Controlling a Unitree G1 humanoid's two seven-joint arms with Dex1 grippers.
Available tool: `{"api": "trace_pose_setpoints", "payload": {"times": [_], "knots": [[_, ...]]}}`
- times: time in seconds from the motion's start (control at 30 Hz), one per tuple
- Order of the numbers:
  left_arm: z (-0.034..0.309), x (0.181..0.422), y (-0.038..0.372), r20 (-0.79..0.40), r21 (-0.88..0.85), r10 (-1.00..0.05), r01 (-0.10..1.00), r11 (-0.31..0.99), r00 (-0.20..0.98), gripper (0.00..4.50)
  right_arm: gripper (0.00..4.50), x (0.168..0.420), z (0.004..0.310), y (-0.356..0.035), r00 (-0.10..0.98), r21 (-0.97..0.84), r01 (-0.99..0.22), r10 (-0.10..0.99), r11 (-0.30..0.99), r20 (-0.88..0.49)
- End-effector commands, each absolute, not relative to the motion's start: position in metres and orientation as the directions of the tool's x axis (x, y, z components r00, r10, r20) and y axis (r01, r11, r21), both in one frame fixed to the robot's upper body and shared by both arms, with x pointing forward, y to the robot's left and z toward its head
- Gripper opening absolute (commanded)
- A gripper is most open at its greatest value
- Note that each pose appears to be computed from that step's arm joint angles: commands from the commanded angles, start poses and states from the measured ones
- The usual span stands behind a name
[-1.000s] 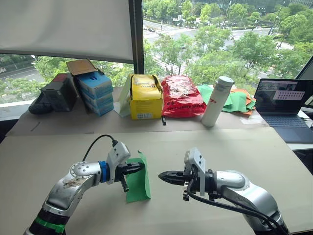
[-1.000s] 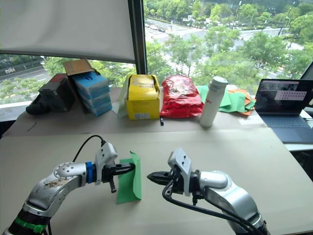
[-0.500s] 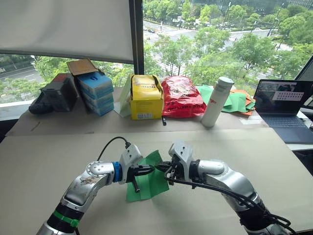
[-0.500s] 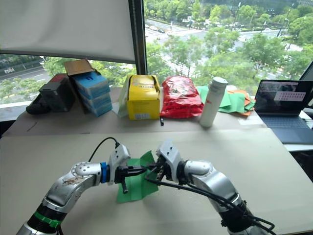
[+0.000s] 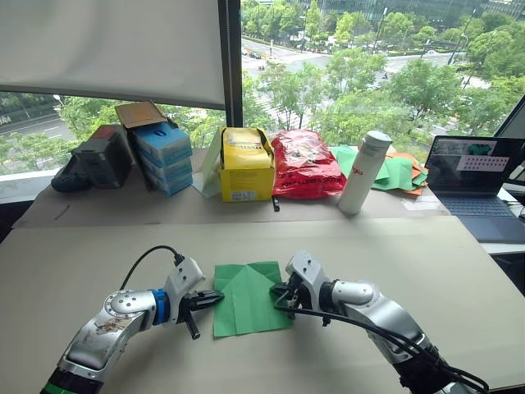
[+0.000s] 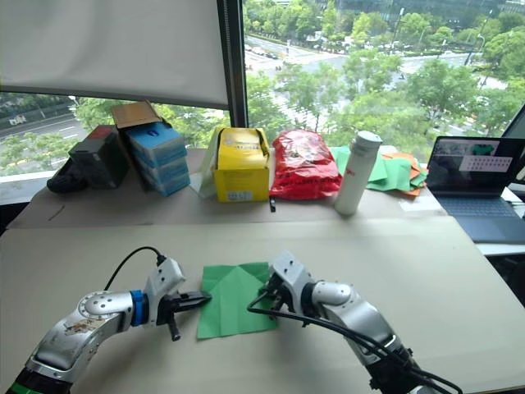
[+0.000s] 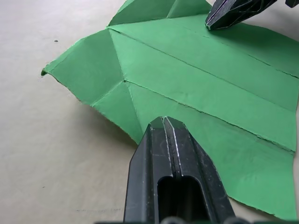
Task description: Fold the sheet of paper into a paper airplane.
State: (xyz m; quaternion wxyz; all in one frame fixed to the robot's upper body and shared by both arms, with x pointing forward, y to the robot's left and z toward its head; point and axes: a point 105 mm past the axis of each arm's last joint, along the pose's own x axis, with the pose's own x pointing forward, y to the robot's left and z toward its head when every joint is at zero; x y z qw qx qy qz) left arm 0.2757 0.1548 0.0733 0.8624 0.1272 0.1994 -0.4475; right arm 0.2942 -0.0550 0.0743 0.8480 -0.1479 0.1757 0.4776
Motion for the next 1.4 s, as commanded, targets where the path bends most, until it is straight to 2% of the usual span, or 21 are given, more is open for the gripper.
{"api": "trace_pose_setpoints", "payload": {"times": [0.03, 0.17, 0.27, 0.37, 0.4, 0.7, 0.83, 0.97, 1.07, 1.2, 1.4], "knots": [[0.066, 0.273, 0.155, -0.479, 0.045, -0.711, 0.823, 0.566, 0.515, 0.0, 0.05, 0.289, 0.065, -0.059, 0.469, -0.061, -0.862, 0.745, 0.503, -0.475], [0.077, 0.275, 0.153, -0.439, 0.055, -0.722, 0.818, 0.572, 0.535, 0.0, 0.05, 0.295, 0.094, -0.055, 0.529, -0.051, -0.834, 0.771, 0.549, -0.353], [0.096, 0.275, 0.153, -0.396, 0.065, -0.735, 0.815, 0.576, 0.551, 0.0, 0.83, 0.301, 0.116, -0.062, 0.571, -0.021, -0.808, 0.774, 0.588, -0.274], [0.107, 0.272, 0.155, -0.375, 0.07, -0.74, 0.813, 0.577, 0.558, 0.0, 2.04, 0.307, 0.125, -0.069, 0.601, 0.004, -0.782, 0.756, 0.623, -0.258], [0.112, 0.271, 0.156, -0.364, 0.067, -0.745, 0.813, 0.578, 0.559, 0.0, 2.22, 0.31, 0.127, -0.071, 0.608, 0.033, -0.772, 0.752, 0.635, -0.253], [0.128, 0.268, 0.154, -0.323, 0.055, -0.755, 0.808, 0.587, 0.57, 0.0, 2.22, 0.323, 0.1, -0.063, 0.584, 0.212, -0.735, 0.761, 0.644, -0.284], [0.129, 0.267, 0.153, -0.319, 0.056, -0.753, 0.805, 0.591, 0.575, 0.0, 2.22, 0.328, 0.095, -0.063, 0.596, 0.207, -0.724, 0.748, 0.658, -0.293], [0.128, 0.266, 0.154, -0.323, 0.054, -0.747, 0.8, 0.598, 0.581, 0.0, 2.22, 0.322, 0.094, -0.054, 0.57, 0.224, -0.744, 0.773, 0.63, -0.28], [0.127, 0.265, 0.153, -0.325, 0.05, -0.747, 0.799, 0.599, 0.58, 0.0, 1.44, 0.319, 0.091, -0.049, 0.563, 0.221, -0.751, 0.778, 0.623, -0.279], [0.126, 0.265, 0.152, -0.327, 0.047, -0.749, 0.801, 0.597, 0.577, 0.0, 0.04, 0.319, 0.089, -0.049, 0.58, 0.202, -0.744, 0.765, 0.637, -0.281], [0.125, 0.267, 0.152, -0.328, 0.044, -0.753, 0.805, 0.591, 0.571, 0.0, 0.04, 0.312, 0.096, -0.049, 0.608, 0.083, -0.761, 0.752, 0.644, -0.254]]}}
